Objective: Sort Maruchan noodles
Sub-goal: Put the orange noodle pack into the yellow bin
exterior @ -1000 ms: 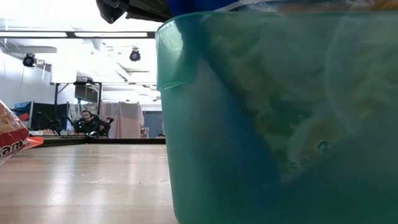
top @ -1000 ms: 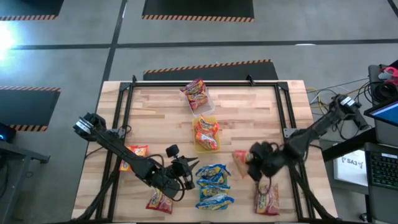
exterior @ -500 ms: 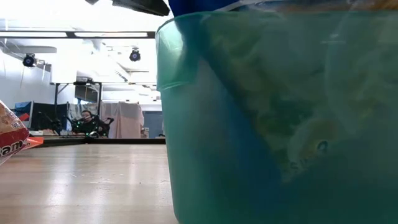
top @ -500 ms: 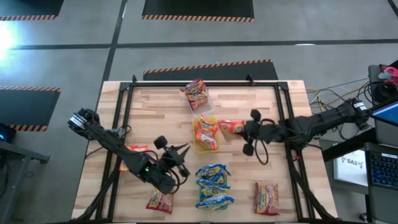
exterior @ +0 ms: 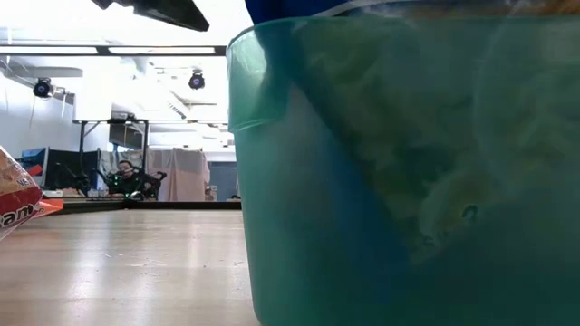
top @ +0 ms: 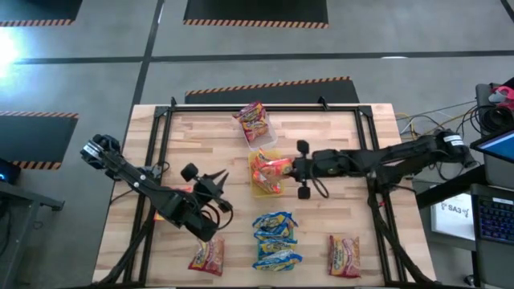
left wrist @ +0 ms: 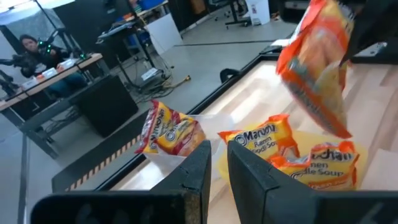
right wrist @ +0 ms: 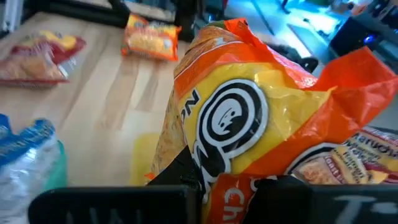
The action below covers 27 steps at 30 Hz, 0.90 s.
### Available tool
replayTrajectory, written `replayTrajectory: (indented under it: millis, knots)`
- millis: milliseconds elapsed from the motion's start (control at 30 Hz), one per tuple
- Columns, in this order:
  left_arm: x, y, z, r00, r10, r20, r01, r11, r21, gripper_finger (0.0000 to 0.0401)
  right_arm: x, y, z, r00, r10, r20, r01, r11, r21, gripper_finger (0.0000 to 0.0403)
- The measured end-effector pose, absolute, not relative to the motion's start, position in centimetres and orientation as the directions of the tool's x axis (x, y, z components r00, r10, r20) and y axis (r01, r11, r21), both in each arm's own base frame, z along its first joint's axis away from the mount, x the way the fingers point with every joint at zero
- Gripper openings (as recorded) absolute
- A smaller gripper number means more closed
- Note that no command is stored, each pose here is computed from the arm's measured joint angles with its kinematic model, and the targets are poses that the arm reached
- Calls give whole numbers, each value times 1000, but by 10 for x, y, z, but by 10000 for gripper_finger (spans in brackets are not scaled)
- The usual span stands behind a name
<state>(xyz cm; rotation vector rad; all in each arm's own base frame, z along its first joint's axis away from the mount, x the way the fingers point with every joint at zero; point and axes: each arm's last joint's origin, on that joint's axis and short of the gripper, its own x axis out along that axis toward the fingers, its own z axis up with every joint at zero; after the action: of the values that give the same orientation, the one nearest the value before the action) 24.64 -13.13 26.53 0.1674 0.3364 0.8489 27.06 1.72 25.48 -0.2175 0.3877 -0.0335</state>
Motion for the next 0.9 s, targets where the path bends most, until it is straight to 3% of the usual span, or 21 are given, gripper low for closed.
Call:
replayTrajectory:
  millis: [267, 600, 900]
  knots:
    - [244, -130, 263, 603, 764, -229, -719, 645, 259, 37, 289, -11, 252, 903, -187, -387, 69, 951, -300, 33]
    - [244, -130, 263, 602, 765, -230, -719, 644, 260, 37, 304, -31, 215, 826, -147, -544, 45, 979, -197, 33]
    - [244, -129, 263, 601, 765, -231, -718, 644, 264, 37, 310, -28, 205, 757, -116, -643, 9, 986, -167, 33]
